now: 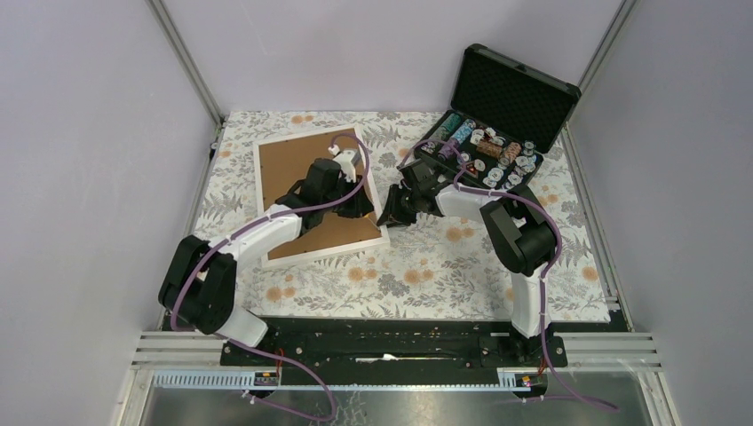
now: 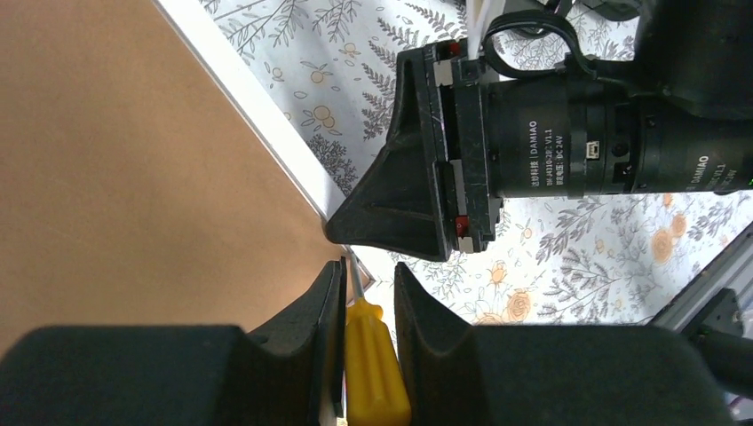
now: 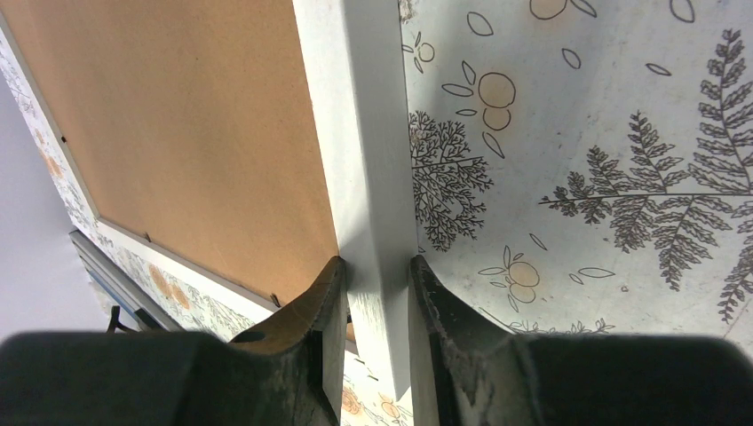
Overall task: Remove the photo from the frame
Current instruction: Release the photo frame item from the photo frame.
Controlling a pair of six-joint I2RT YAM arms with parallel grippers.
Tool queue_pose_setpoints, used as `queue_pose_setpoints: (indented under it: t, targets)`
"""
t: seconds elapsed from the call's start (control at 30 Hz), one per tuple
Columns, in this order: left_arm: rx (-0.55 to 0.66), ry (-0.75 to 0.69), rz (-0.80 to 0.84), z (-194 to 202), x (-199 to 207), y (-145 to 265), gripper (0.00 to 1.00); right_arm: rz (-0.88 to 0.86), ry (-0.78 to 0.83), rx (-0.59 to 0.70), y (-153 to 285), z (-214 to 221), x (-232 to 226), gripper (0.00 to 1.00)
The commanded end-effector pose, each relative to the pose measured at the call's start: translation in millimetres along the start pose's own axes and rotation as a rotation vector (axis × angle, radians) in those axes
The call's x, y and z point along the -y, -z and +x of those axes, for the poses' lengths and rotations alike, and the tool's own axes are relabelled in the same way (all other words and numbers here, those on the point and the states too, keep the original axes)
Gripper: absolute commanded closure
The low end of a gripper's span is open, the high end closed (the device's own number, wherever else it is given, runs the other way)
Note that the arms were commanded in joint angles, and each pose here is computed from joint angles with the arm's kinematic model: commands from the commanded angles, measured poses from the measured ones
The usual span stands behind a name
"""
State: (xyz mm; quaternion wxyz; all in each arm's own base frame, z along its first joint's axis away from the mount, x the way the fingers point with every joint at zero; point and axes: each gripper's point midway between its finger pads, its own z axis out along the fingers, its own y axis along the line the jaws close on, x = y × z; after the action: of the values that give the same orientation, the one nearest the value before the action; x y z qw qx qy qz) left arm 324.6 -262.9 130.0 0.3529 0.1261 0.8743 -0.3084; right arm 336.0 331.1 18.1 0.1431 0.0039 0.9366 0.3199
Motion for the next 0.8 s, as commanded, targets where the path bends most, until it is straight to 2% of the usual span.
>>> queue_pose_setpoints:
  t: [0.0,0.2,0.3,0.47,0.77]
  targets:
    - [-0.172,0.237,0.213,37.4,59.9,19.7,1.00,0.064,-0.020,-0.114,-32.1,52.6,11.6,1.00]
    - [-0.228,0.534,0.066,55.4,37.6,32.5,1.00,0.077,-0.024,-0.109,-31.9,49.6,11.5,1.00]
    - [-0.222,0.596,-0.001,61.2,43.8,33.7,1.00,0.078,-0.027,-0.111,-32.9,49.5,11.0,1.00]
    - [-0.205,0.508,0.024,49.7,67.9,28.4,1.00,0.080,-0.037,-0.122,-36.0,51.7,13.1,1.00]
    - [-0.134,0.312,0.090,4.9,100.4,13.8,1.00,0.075,-0.041,-0.132,-35.9,54.4,12.5,1.00]
